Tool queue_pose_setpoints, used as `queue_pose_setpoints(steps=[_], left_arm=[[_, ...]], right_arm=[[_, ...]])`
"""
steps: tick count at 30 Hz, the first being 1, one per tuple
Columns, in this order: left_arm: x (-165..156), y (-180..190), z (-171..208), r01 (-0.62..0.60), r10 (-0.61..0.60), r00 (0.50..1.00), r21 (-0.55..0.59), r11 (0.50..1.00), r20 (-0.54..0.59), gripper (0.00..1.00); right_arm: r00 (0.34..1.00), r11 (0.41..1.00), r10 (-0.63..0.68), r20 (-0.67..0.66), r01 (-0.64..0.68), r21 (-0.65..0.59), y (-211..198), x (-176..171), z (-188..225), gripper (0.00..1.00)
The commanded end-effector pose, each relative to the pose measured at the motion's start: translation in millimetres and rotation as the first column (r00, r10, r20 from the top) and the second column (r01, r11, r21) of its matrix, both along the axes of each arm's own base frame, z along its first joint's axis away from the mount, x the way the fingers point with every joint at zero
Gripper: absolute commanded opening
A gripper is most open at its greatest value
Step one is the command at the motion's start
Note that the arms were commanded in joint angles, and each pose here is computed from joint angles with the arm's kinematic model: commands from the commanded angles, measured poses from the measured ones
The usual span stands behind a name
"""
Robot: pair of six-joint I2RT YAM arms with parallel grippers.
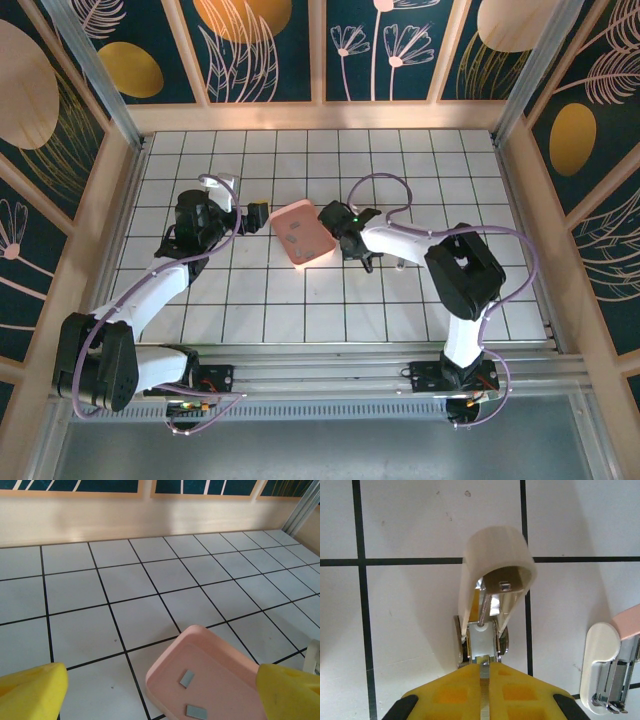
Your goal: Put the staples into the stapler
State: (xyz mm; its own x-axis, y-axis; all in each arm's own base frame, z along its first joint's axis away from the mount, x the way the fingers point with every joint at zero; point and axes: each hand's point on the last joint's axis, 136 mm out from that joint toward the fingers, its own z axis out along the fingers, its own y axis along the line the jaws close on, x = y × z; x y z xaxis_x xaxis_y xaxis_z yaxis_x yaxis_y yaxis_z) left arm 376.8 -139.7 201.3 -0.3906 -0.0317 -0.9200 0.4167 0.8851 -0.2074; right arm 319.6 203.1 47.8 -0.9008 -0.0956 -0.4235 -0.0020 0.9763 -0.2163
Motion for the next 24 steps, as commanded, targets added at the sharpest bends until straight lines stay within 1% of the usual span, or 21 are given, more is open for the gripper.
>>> queue_pose_setpoints(steps=[1, 10, 15, 18, 24], left_arm=[[1.0, -1.0, 6.7, 0.004, -0.004, 1.0, 0.006, 1.0, 0.03, 0.96], [0.9, -1.8, 8.1, 0.008, -0.008, 0.999, 0.0, 1.0, 0.032, 0.96], [0.1, -2.0, 10.5, 0.008, -0.008, 0.999, -0.001, 1.0, 0.039, 0.96], [-0.6, -2.0, 12.6, 0.008, -0.008, 0.999, -0.004, 1.0, 0.043, 0.96], [-2.0, -0.8, 17.6, 0.003, -0.002, 0.999, -0.012, 1.0, 0.054, 0.96]], right_arm=[[1.0, 0.997, 0.007, -0.007, -0.008, -0.075, -5.2, -0.8, -2.3, 0.1], [0.999, 0.997, 0.002, 0.037, 0.001, -0.071, -6.7, -1.2, 20.7, 0.1], [0.999, 0.997, -0.01, 0.053, 0.014, -0.078, -13.2, -8.8, 35.1, 0.1], [0.999, 0.995, -0.022, 0.045, 0.026, -0.093, -21.9, -21.1, 37.2, 0.1], [0.999, 0.99, -0.053, -0.002, 0.052, -0.132, -42.9, -58.2, 27.1, 0.1]])
